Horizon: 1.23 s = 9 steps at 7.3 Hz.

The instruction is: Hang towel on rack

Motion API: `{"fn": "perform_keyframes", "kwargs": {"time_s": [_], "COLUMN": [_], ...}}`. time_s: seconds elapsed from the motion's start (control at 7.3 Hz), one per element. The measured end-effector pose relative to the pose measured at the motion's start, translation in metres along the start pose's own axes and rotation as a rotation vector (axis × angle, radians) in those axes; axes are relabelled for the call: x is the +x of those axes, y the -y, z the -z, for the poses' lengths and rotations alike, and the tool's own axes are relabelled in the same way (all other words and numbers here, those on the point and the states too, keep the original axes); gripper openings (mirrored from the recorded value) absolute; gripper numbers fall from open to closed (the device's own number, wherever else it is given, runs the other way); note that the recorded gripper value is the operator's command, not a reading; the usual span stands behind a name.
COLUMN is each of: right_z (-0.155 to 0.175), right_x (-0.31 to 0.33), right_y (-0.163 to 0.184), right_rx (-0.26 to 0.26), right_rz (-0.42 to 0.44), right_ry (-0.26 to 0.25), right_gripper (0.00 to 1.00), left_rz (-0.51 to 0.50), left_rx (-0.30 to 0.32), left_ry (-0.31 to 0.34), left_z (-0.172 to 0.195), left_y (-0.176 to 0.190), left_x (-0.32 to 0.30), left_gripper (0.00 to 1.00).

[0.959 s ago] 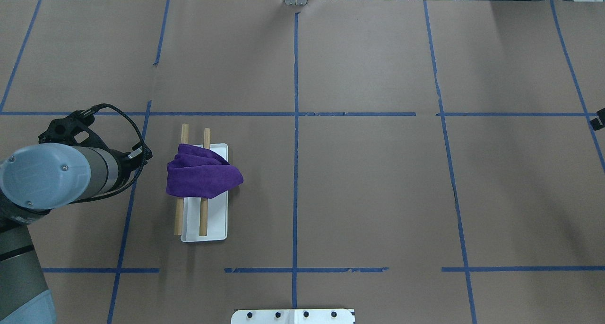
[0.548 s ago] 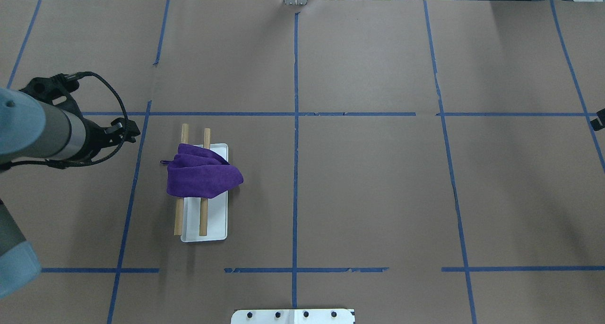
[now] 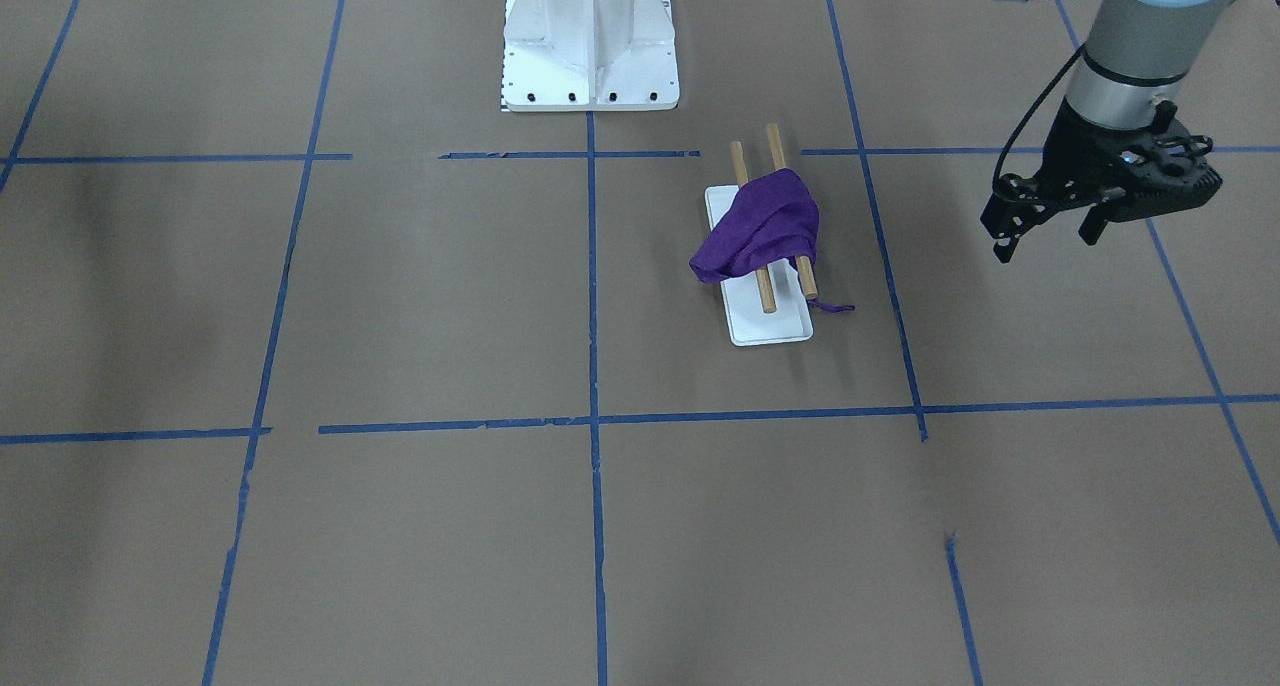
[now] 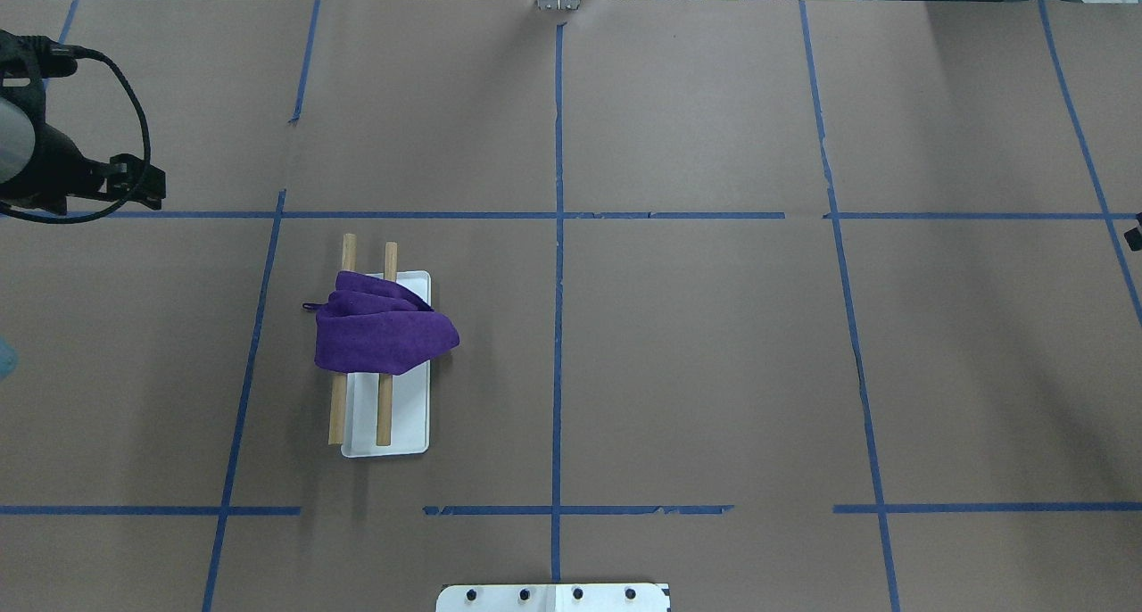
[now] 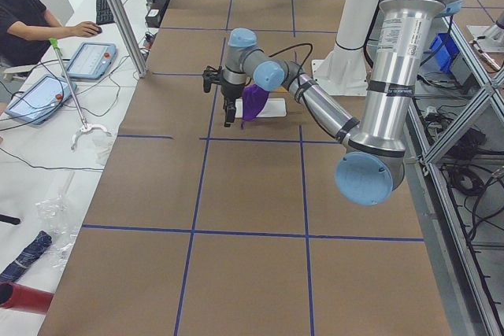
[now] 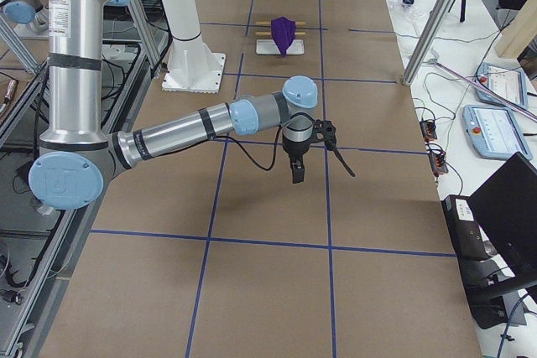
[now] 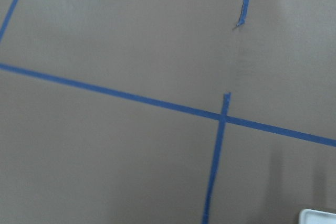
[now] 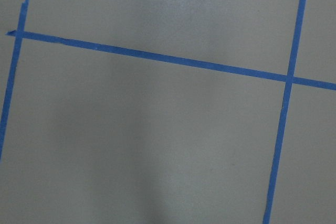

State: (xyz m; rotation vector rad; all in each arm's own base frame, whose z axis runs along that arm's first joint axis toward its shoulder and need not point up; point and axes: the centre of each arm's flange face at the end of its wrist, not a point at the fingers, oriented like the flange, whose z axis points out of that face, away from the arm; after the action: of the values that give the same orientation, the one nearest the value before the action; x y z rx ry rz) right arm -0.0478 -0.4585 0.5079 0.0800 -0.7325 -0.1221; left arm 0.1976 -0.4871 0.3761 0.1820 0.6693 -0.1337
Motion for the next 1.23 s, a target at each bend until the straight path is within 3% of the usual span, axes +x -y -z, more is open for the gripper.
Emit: {"fn": "perform_keyframes", "kwargs": {"time_s": [0.27, 0.55, 1.23], "right_z": [0.0, 0.001, 0.005], "right_x": [0.017, 0.026, 0.08], "right_y": [0.0, -0.001, -0.006], "right_rx": [-0.007, -0.007, 0.001], "right_rz": [-0.041, -0.062, -0.128], "right_ry": [0.034, 0.049, 0.123], "right_gripper": [1.0, 1.0, 1.0], "left_rz": [-0.163, -0.265, -0.283], "left_rx": [-0.068, -0.094, -0.136], "left_ry": [-0.066, -0.112, -0.077], "left_z": [0.005, 0.004, -0.02], "left_y": [0.044, 0.072, 0.087], "left_x": [-0.084, -0.171, -0.299], "left_gripper": [1.0, 1.0, 1.0]}}
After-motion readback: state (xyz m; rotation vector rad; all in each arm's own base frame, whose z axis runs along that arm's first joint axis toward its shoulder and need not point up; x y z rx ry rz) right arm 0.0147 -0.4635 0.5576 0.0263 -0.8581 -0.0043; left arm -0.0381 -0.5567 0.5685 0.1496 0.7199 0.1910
